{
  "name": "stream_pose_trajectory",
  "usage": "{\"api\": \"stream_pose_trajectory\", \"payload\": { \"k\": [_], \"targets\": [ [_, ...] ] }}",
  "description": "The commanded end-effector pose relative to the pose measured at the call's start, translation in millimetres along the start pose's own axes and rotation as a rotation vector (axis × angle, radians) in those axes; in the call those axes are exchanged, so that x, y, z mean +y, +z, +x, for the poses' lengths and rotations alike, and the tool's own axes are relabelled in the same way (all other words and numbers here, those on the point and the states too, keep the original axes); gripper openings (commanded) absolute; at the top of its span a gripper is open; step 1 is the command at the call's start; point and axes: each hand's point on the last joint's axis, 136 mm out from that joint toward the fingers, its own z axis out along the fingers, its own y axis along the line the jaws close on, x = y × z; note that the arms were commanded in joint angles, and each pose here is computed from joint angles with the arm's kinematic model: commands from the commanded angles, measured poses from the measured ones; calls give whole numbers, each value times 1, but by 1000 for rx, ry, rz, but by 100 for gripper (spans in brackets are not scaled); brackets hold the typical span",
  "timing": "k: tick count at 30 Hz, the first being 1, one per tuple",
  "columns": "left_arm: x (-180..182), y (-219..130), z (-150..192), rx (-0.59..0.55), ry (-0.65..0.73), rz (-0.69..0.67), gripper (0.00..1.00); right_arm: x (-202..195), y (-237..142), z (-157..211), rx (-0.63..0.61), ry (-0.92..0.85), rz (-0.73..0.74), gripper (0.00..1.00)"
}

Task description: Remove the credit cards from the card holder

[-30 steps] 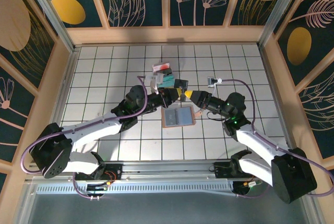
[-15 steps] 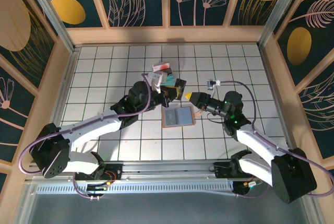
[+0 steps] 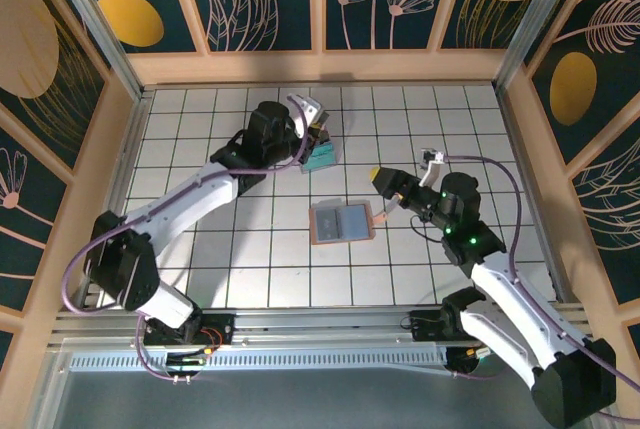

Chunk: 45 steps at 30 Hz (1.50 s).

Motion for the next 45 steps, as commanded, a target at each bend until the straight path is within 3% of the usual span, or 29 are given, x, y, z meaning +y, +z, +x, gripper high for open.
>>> {"api": "stream_pose_trajectory", "payload": {
  "k": [1, 5, 7, 15, 20, 27, 45],
  "targets": [
    [9, 16, 10, 79, 157, 66, 0, -14, -12, -15, -70, -19, 124, 88],
    [27, 42, 14, 121, 237, 89, 0, -19, -20, -24, -108, -23, 187, 91],
    [27, 50, 18, 138, 299, 136, 0, -25, -25, -28, -127, -18, 235, 99],
    [33, 84, 42, 205, 522, 229, 0, -41, -38, -40, -191, 6, 363, 99],
    [33, 96, 57, 250, 554, 303, 0, -48, -40, -41, -207, 17, 396, 99],
    [39, 109, 81, 312, 586, 300, 0, -52, -45, -46, -240, 28, 434, 99],
    [46, 132, 102, 358, 566, 295, 0, -60, -48, -43, -237, 52, 470, 99]
  ]
}}
